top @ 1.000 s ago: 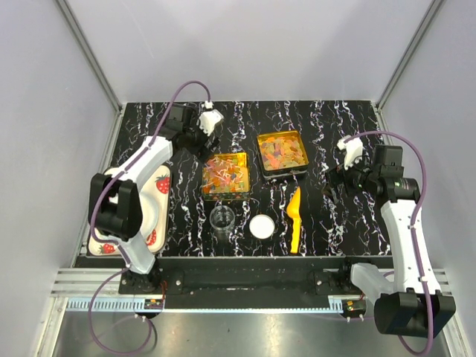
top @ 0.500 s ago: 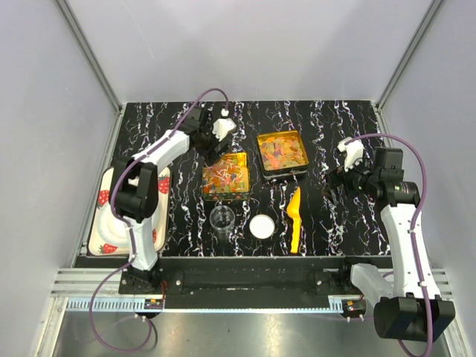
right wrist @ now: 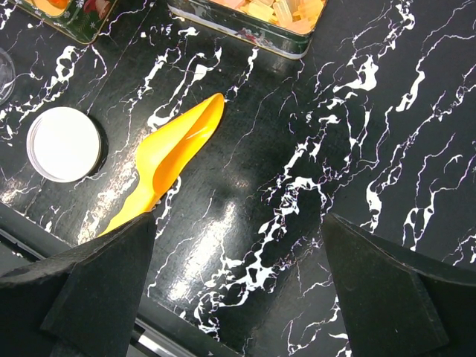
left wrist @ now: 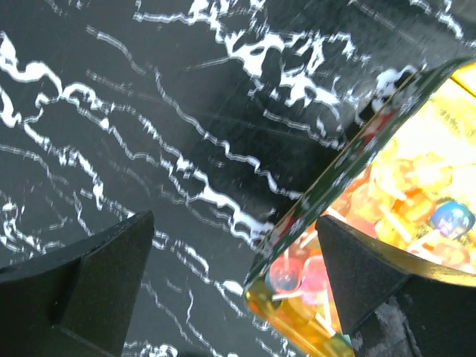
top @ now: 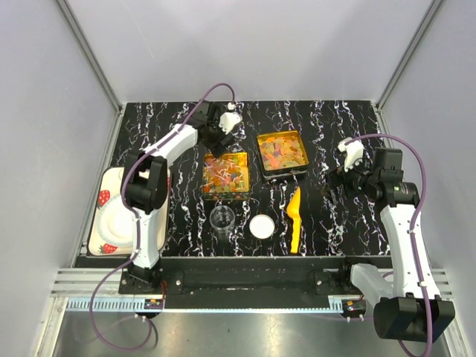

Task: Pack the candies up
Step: Move the storage box to the center of the board.

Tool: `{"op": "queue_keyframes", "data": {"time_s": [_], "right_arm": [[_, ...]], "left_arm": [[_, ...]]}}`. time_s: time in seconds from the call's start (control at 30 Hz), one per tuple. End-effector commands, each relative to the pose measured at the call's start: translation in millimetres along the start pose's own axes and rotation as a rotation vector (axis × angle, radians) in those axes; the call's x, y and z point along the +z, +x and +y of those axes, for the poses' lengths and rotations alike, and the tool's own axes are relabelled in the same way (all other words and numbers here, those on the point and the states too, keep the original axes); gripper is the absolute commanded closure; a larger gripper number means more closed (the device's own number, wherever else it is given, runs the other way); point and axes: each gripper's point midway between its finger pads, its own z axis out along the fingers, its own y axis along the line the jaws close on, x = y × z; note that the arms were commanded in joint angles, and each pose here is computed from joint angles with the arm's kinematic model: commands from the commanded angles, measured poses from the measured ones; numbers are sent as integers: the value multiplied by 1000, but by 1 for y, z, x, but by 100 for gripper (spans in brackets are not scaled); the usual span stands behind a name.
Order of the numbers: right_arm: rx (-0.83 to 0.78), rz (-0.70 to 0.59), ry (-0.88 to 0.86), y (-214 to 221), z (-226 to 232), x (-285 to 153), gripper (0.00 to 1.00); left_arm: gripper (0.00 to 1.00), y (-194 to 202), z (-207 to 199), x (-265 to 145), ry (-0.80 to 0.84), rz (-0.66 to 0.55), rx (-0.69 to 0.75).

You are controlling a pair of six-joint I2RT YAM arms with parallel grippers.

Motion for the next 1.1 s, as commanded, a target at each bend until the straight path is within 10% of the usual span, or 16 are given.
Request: {"op": "queue_keyframes", "data": {"time_s": [0.0, 0.3, 1.07], "right_arm": [[-8, -43, 14, -9, -2, -1, 0], [0, -48, 12, -11, -3, 2, 0], [20, -22, 41, -8, -16, 14, 0]], "left_arm": [[1, -22, -1, 5, -7, -33, 23], [1, -22, 5, 22, -51, -7, -4], [1, 14, 170, 10, -672, 118, -266]]}}
